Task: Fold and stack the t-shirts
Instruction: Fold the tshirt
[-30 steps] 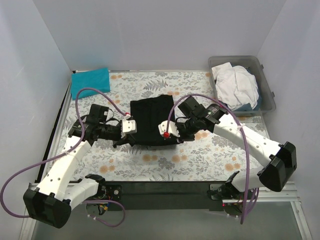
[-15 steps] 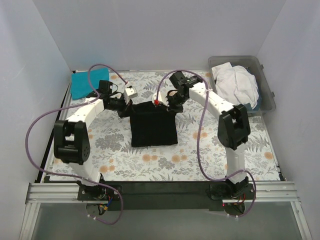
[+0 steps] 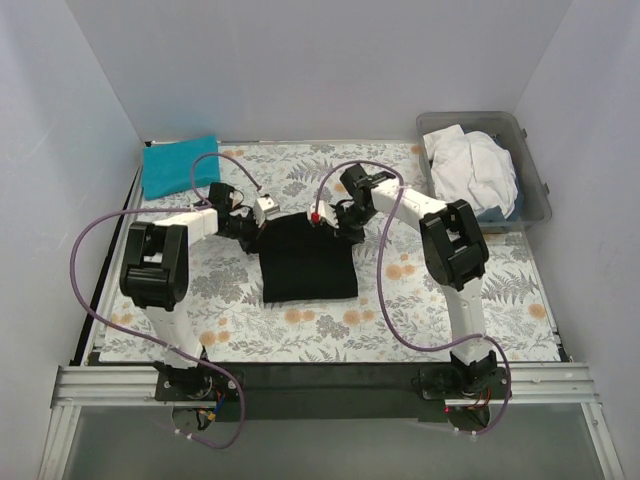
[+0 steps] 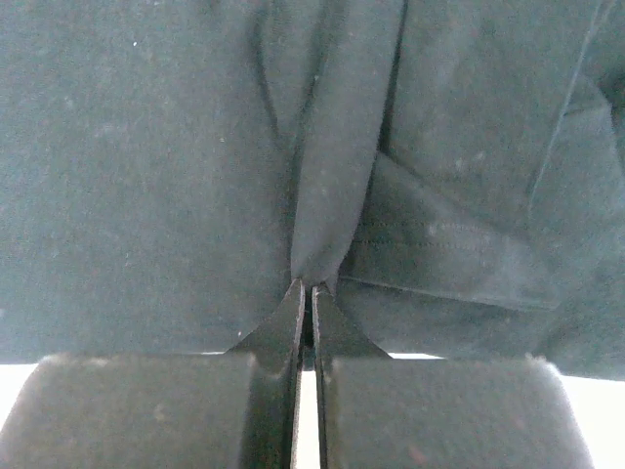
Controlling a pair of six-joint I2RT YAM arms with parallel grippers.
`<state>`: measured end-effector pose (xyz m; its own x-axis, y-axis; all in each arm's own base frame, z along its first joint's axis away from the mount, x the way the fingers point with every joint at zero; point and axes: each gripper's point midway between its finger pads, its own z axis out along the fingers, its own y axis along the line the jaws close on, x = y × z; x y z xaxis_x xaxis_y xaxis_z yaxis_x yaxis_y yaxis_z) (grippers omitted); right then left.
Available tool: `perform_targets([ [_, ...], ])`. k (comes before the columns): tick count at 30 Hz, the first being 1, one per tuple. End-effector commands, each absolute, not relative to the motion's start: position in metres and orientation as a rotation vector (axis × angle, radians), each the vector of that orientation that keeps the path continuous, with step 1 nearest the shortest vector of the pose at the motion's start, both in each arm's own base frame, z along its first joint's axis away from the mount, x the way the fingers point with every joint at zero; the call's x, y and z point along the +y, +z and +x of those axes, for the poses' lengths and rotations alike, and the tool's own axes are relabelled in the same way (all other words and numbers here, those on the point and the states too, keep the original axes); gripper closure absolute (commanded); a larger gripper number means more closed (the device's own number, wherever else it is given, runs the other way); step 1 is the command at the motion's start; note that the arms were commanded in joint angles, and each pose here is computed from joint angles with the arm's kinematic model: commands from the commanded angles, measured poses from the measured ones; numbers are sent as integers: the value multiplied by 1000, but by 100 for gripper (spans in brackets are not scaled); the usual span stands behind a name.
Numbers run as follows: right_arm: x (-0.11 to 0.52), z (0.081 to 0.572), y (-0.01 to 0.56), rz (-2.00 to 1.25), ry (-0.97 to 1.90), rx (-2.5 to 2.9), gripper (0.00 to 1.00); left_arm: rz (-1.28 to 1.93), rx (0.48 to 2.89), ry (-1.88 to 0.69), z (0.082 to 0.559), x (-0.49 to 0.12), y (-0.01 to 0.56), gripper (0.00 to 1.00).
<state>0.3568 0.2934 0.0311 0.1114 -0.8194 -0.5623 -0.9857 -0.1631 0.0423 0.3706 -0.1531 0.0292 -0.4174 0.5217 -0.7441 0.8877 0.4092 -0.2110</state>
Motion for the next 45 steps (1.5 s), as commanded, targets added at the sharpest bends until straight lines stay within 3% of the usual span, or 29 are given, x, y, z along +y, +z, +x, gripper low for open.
perform_targets([
  [1, 287, 285, 37, -2039, 887, 1866, 99, 1284, 2054, -910, 307, -166, 51, 100],
  [2, 278, 258, 28, -2045, 935, 1927, 99, 1326, 2035, -920, 290, -167, 51, 100],
  [8, 287, 205, 83, -1898, 1110, 1944, 97, 1394, 2009, -993, 209, -168, 74, 98],
  [9, 287, 200, 93, -1873, 1133, 1948, 85, 1399, 1988, -981, 205, -167, 82, 91],
  [10, 290, 197, 102, -1837, 1183, 1948, 56, 1399, 1998, -982, 200, -165, 86, 70],
  [13, 294, 211, 132, -1684, 1257, 1971, 32, 1382, 1897, -901, 209, -168, 118, 55],
  [15, 294, 228, 142, -1549, 1317, 2039, 32, 1382, 1812, -903, 211, -176, 139, 51],
  [17, 306, 243, 158, -1460, 1379, 2050, 39, 1394, 1786, -919, 213, -187, 151, 50],
  [22, 336, 271, 146, -1291, 1525, 2142, 52, 1429, 1810, -903, 223, -219, 137, 47],
  [27, 360, 290, 130, -1239, 1588, 2153, 57, 1486, 1872, -877, 227, -238, 108, 50],
  [45, 378, 295, 44, -1106, 1593, 2351, 61, 1595, 1937, -824, 229, -259, 52, 55],
])
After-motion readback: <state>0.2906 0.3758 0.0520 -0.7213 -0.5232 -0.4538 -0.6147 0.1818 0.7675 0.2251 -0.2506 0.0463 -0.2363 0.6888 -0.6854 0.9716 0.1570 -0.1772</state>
